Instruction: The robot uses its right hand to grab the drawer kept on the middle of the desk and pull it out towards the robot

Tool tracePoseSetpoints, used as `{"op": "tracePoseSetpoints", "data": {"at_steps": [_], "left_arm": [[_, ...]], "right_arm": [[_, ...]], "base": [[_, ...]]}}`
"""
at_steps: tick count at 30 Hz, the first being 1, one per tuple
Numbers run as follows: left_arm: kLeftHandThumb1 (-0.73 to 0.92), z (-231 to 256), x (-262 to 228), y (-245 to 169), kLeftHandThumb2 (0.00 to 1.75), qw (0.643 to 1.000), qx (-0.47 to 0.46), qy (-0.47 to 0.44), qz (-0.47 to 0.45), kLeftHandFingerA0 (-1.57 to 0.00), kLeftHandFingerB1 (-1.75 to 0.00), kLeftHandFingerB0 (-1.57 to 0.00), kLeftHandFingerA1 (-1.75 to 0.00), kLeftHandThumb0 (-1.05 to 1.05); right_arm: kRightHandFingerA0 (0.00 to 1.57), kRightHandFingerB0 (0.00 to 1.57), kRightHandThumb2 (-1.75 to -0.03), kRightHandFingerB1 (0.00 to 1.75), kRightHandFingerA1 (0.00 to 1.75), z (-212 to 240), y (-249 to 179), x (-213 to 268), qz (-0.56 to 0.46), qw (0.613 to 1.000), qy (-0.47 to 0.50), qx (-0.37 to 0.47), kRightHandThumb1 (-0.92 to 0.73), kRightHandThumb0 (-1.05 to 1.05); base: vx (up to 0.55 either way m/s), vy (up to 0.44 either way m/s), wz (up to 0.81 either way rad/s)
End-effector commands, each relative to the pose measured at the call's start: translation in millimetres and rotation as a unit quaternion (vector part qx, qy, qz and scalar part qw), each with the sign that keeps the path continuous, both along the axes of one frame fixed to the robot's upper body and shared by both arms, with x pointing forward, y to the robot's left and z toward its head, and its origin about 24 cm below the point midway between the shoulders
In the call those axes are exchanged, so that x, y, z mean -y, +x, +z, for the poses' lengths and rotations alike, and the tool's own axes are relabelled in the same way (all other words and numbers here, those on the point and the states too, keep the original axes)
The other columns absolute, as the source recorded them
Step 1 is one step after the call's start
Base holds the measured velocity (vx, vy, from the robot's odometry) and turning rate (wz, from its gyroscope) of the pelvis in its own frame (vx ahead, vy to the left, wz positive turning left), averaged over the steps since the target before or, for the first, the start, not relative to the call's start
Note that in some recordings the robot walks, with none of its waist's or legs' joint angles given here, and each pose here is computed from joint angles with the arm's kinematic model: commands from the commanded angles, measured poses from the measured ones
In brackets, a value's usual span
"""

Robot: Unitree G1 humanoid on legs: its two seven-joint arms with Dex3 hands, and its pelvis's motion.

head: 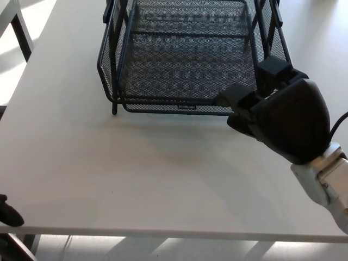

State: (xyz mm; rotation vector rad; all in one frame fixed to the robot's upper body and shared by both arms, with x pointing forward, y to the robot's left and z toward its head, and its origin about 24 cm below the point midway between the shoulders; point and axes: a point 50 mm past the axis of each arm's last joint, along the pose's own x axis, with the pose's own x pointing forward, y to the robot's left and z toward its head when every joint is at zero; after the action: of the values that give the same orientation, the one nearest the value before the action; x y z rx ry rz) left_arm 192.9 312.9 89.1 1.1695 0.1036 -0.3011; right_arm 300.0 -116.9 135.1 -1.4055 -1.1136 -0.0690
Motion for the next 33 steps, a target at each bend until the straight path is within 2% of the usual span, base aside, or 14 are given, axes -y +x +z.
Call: {"op": "tracePoseSetpoints", "data": {"at_steps": [1, 9, 11, 12, 13, 14, 15, 16, 17, 18, 27, 28, 29, 33], "left_arm": [[0.56, 2.5, -2.2, -1.3, 0.56, 1.000, -0.004, 0.011, 0.001, -0.79, -0.60, -0.80, -0.88, -0.32], [0.55, -0.1, -2.4, -3.6, 0.56, 1.000, -0.005, 0.011, -0.002, -0.79, -0.59, -0.80, -0.85, -0.32], [0.55, -0.9, -1.7, -4.7, 0.56, 1.000, -0.007, 0.014, -0.004, -0.78, -0.59, -0.79, -0.85, -0.32], [0.55, -1.0, -1.8, -4.7, 0.56, 1.000, -0.006, 0.012, -0.004, -0.78, -0.59, -0.79, -0.85, -0.32], [0.55, -1.2, -1.9, -4.8, 0.56, 1.000, -0.012, 0.004, 0.002, -0.78, -0.60, -0.79, -0.86, -0.33], [0.55, -1.1, -1.9, -5.0, 0.56, 1.000, -0.009, 0.001, -0.001, -0.79, -0.60, -0.79, -0.87, -0.31], [0.55, -1.1, -1.8, -5.0, 0.56, 1.000, -0.009, 0.002, -0.001, -0.78, -0.60, -0.78, -0.87, -0.32], [0.55, -1.3, -2.1, -5.0, 0.56, 1.000, -0.008, 0.005, -0.001, -0.79, -0.59, -0.79, -0.86, -0.32], [0.55, -1.7, -2.5, -4.8, 0.56, 1.000, -0.006, 0.008, -0.003, -0.79, -0.59, -0.79, -0.86, -0.32], [0.55, -1.9, -2.8, -4.8, 0.56, 1.000, -0.007, 0.008, -0.003, -0.78, -0.59, -0.79, -0.86, -0.32], [0.53, -2.7, -3.8, -7.0, 0.56, 1.000, -0.008, 0.005, 0.003, -0.81, -0.61, -0.81, -0.87, -0.29], [0.55, -2.6, -3.8, -7.1, 0.56, 1.000, -0.009, 0.004, 0.004, -0.80, -0.62, -0.81, -0.89, -0.32], [0.55, -2.8, -4.1, -7.9, 0.56, 1.000, -0.012, 0.005, 0.004, -0.79, -0.62, -0.80, -0.88, -0.31], [0.54, -3.1, -4.4, -8.1, 0.56, 1.000, -0.012, 0.003, 0.006, -0.81, -0.62, -0.81, -0.88, -0.30]], "right_arm": [[0.86, 0.94, -0.55, 0.62, 1.57, -8.1, -2.7, 0.0, 0.001, 1.000, -0.012, -0.025, -0.50, -0.40], [0.87, 0.95, -0.55, 0.63, 1.54, -7.7, -5.8, -0.5, 0.003, 1.000, -0.002, -0.026, -0.49, -0.40], [0.76, 0.75, -0.61, 0.56, 1.40, -5.9, -6.5, 0.4, 0.000, 0.999, -0.010, -0.037, -0.57, -0.38], [0.76, 0.75, -0.61, 0.56, 1.40, -4.8, -6.7, 0.8, -0.005, 0.999, -0.013, -0.046, -0.57, -0.38], [0.58, 0.35, -0.59, 0.42, 0.82, 0.0, -8.4, 2.7, -0.033, 0.996, -0.033, -0.078, -0.62, -0.50], [0.43, 0.18, -0.58, 0.37, 0.61, 1.1, -8.8, 3.6, -0.046, 0.994, -0.043, -0.085, -0.61, -0.60], [0.31, 0.07, -0.57, 0.28, 0.50, 1.6, -9.5, 3.9, -0.053, 0.994, -0.046, -0.082, -0.60, -0.69], [0.08, 0.00, -0.92, 0.00, 0.30, 2.8, -11.7, 5.2, -0.066, 0.993, -0.051, -0.080, -0.56, -0.94], [0.08, 0.00, -0.92, 0.00, 0.30, 4.1, -13.8, 6.2, -0.073, 0.992, -0.055, -0.084, -0.56, -0.94], [0.00, 0.00, -0.95, 0.02, 0.04, 6.8, -16.6, 7.8, -0.078, 0.991, -0.056, -0.088, -0.55, -0.98], [0.00, 0.00, -1.01, 0.05, 0.04, 32.7, -36.7, 28.9, -0.130, 0.987, -0.058, -0.068, -0.57, -1.05], [0.00, 0.00, -0.86, 0.00, 0.00, 35.8, -38.6, 32.0, -0.134, 0.987, -0.060, -0.069, -0.47, -1.02], [0.00, 0.00, -1.00, 0.07, 0.07, 40.1, -41.6, 36.1, -0.138, 0.986, -0.058, -0.068, -0.56, -1.05], [0.00, 0.00, -1.00, 0.05, 0.08, 49.4, -49.4, 46.3, -0.152, 0.985, -0.047, -0.063, -0.59, -1.05]], "base": [[0.00, 0.000, 0.00], [0.00, 0.000, 0.00], [0.00, 0.000, 0.00], [0.00, 0.000, 0.00], [0.00, 0.000, 0.00], [0.00, 0.000, 0.00], [0.00, 0.000, 0.00], [0.00, 0.000, 0.00], [0.00, 0.000, 0.00], [0.00, 0.000, 0.00], [0.00, 0.000, 0.00], [0.00, 0.000, 0.00], [0.00, 0.000, 0.00], [0.00, 0.000, 0.00]]}}
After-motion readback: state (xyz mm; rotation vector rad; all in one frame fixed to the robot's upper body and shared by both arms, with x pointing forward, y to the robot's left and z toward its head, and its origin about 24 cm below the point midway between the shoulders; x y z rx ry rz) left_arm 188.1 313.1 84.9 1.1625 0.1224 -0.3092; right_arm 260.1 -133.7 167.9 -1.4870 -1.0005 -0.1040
